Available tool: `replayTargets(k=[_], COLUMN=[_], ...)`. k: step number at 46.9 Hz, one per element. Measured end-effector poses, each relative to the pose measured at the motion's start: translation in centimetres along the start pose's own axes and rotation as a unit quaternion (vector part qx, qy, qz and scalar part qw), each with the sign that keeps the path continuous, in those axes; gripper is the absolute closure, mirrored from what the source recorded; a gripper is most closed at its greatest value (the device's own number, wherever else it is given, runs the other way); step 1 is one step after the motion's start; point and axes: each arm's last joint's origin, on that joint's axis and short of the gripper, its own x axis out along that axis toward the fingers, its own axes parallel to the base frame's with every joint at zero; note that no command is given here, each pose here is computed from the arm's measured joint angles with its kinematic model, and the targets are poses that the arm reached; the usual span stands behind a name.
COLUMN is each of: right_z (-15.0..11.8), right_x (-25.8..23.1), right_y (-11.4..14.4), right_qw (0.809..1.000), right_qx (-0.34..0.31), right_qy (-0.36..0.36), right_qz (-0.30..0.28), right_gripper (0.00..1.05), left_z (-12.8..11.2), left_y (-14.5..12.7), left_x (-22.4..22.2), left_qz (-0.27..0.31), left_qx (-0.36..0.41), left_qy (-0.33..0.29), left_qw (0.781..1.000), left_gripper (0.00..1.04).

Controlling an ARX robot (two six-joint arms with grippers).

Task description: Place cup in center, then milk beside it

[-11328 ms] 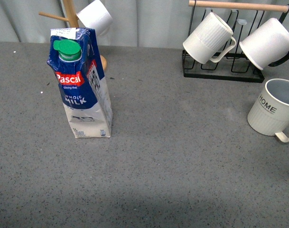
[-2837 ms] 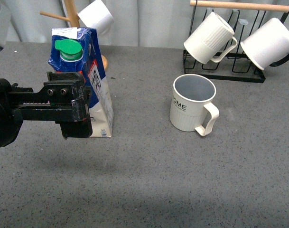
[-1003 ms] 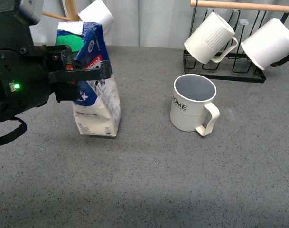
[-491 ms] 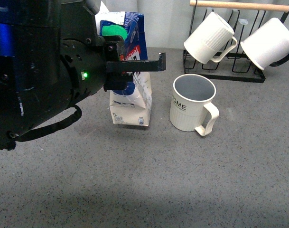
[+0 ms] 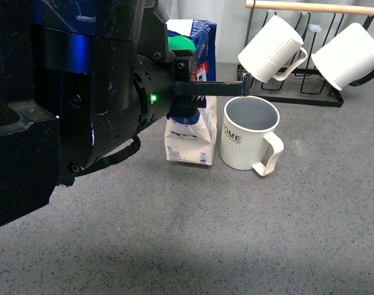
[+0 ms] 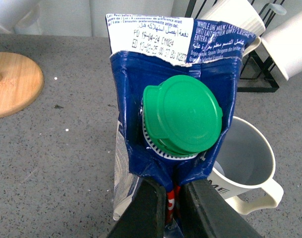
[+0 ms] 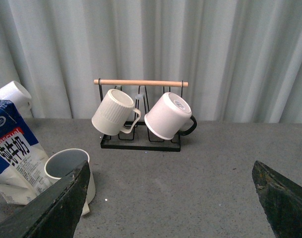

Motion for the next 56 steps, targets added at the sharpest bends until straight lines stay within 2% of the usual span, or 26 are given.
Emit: replayTargets(k=[13, 25, 31, 36, 45, 48, 51, 56], right_z=[0.0, 0.0, 0.0, 0.0, 0.0, 0.0, 0.0, 0.0], right_x=[0.0, 0.0, 0.0, 0.0, 0.0, 0.0, 0.0, 0.0], right_y=[0.0, 0.0, 0.0, 0.0, 0.0, 0.0, 0.0, 0.0], right_qw=[1.000, 1.000, 1.000, 1.000, 1.000, 1.000, 1.000, 1.000], right_qx=[0.000, 0.000, 0.000, 0.000, 0.000, 0.000, 0.000, 0.000], right_qy=[0.000, 0.000, 0.000, 0.000, 0.000, 0.000, 0.000, 0.000], right_qz=[0.000, 0.000, 0.000, 0.000, 0.000, 0.000, 0.000, 0.000], right_gripper=[0.09, 0.09, 0.09, 0.09, 0.09, 0.09, 0.09, 0.09], left_z=[-0.8, 0.0, 1.1, 1.5, 1.4, 1.7, 1.9, 1.8], left_y=[-0.6, -0.7, -0.6, -0.3, 0.9, 1.9, 3.8, 6.6], left_x=[0.2, -0.2, -1.1, -2.2, -3.5, -4.5, -6.6, -9.6], left_qz=[-0.007, -0.013, -0.017, -0.011, 0.031, 0.087, 0.108, 0.121], left_qx=[0.003, -0.009, -0.025, -0.031, -0.035, -0.012, 0.014, 0.035], left_qy=[0.020, 0.005, -0.013, -0.026, -0.037, -0.110, -0.157, -0.168], left_qw=[1.000, 1.000, 0.999, 0.999, 0.998, 0.990, 0.982, 0.978], left_gripper=[0.99, 0.47, 0.27, 0.05, 0.07, 0.18, 0.33, 0.56])
